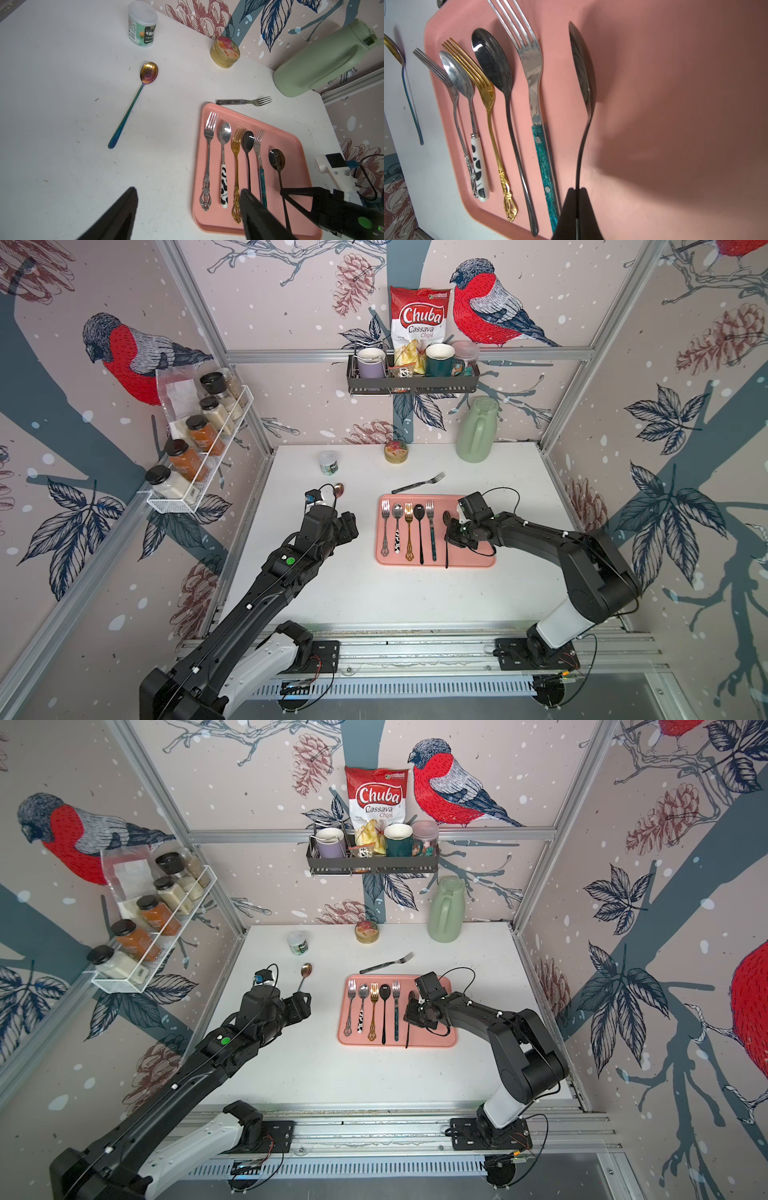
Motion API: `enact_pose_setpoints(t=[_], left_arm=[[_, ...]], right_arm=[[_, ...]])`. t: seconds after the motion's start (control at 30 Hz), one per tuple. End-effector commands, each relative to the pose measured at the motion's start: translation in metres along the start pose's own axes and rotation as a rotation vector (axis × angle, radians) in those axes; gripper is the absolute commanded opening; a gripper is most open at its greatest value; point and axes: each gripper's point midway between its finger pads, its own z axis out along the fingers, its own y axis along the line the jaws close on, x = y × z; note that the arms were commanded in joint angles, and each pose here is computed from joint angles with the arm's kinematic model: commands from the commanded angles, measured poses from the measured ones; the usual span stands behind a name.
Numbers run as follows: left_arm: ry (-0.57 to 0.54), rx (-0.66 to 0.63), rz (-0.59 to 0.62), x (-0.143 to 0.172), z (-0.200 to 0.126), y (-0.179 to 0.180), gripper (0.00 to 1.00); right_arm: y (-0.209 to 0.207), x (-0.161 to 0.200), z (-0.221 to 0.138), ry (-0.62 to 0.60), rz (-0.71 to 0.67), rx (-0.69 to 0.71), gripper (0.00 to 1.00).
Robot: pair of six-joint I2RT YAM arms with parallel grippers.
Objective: Set the spoon and fork side by side
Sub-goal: Place the spoon on the tray.
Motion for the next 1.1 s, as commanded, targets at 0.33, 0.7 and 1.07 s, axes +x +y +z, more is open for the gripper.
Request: enact_pose_setpoints(t=[0.33,0.7,1.07], left_arm=[[-0.035,0.021,0.034,-0.028,-0.001,-0.022,0.78],[-0.011,0.034,0.05,-0.022,0.008,-0.031,0.78],[-0.012,0.029,0.058,-0.02,0.004,-0.027,0.78]], right_arm=[[-0.019,-0.01,0.016,0.06,-0.047,0.062,0.19],[-0.026,-0.02,0.007,0.018,-0.059,0.136,0.37],[-0.015,-0.025,0.02,0.023,-0.154,0.294,0.33]])
